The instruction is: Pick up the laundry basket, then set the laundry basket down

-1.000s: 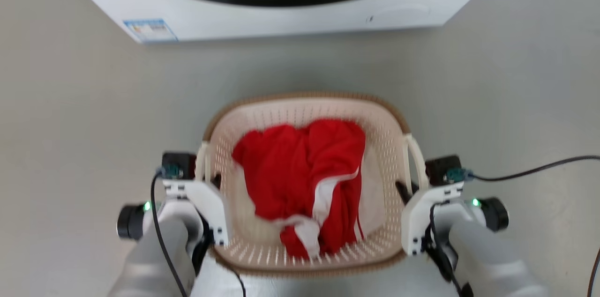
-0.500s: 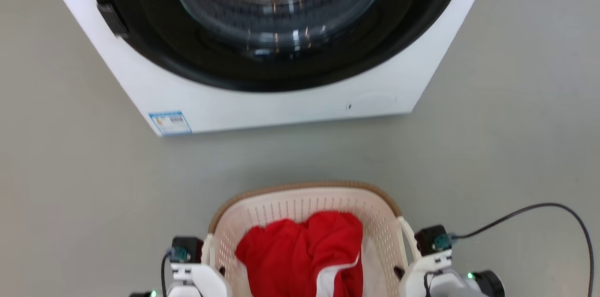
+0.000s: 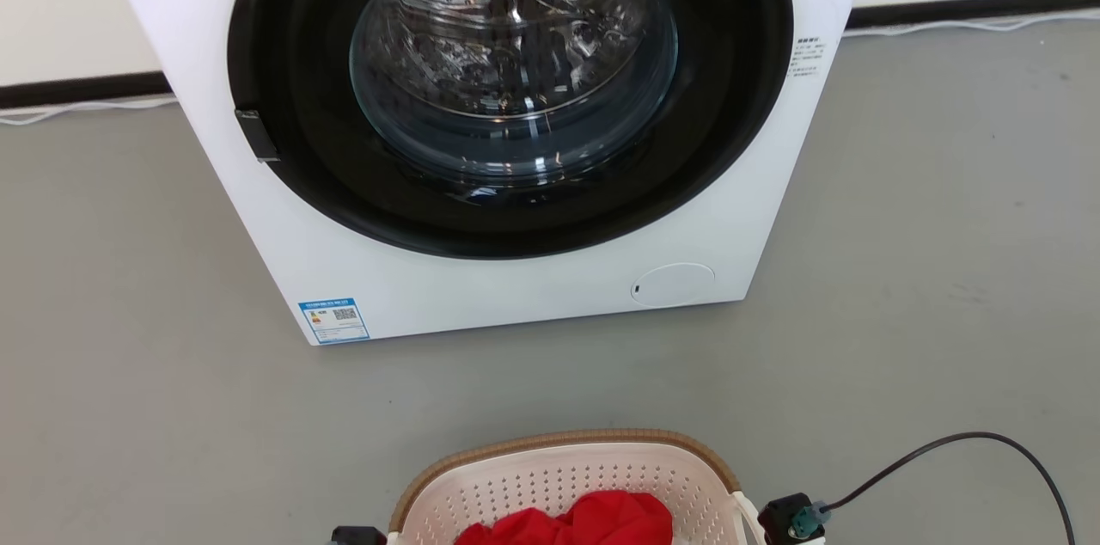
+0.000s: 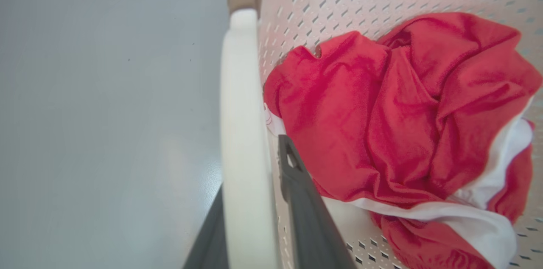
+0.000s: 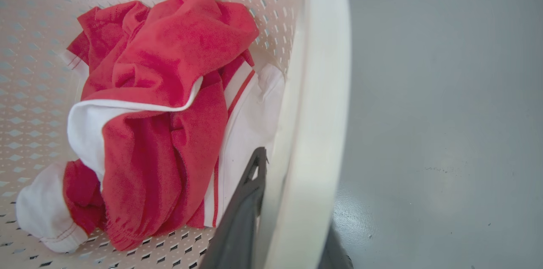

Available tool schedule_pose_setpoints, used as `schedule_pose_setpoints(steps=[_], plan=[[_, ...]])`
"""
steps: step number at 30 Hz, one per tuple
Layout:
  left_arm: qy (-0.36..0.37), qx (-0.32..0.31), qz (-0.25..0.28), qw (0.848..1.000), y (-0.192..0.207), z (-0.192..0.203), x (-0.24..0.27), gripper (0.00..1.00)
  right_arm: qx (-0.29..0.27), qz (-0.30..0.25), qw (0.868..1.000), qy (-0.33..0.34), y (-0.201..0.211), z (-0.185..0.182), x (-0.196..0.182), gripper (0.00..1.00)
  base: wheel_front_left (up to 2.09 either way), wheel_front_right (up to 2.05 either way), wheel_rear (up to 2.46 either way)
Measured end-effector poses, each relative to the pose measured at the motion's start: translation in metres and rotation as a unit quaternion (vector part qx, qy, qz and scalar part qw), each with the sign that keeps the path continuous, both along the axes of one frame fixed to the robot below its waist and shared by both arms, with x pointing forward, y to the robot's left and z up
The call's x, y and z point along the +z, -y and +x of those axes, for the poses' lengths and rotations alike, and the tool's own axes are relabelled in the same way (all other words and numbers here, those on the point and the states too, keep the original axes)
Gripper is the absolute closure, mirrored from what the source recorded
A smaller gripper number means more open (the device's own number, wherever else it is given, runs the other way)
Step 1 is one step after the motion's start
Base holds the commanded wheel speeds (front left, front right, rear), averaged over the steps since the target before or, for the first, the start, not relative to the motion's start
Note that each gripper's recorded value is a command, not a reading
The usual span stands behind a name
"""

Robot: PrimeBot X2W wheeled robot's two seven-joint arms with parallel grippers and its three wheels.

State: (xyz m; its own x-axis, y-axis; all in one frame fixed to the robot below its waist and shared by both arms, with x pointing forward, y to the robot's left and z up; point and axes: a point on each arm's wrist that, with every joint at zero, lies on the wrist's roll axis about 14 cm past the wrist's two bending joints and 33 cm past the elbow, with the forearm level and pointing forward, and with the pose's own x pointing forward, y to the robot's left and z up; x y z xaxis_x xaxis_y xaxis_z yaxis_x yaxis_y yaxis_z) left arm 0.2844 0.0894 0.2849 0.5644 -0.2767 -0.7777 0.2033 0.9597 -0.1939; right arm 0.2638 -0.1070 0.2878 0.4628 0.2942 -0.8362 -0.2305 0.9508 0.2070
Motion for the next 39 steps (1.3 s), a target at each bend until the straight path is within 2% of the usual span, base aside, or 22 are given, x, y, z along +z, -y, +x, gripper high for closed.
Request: schedule_pose_setpoints(steps=[39], plan=[[-0.004, -0.002, 0.001, 1.0, 0.005, -0.012, -0.001, 1.0, -0.007, 0.005, 1.0, 0.003, 0.001, -0.005, 0.003, 1.0, 0.0, 0.0, 0.0]])
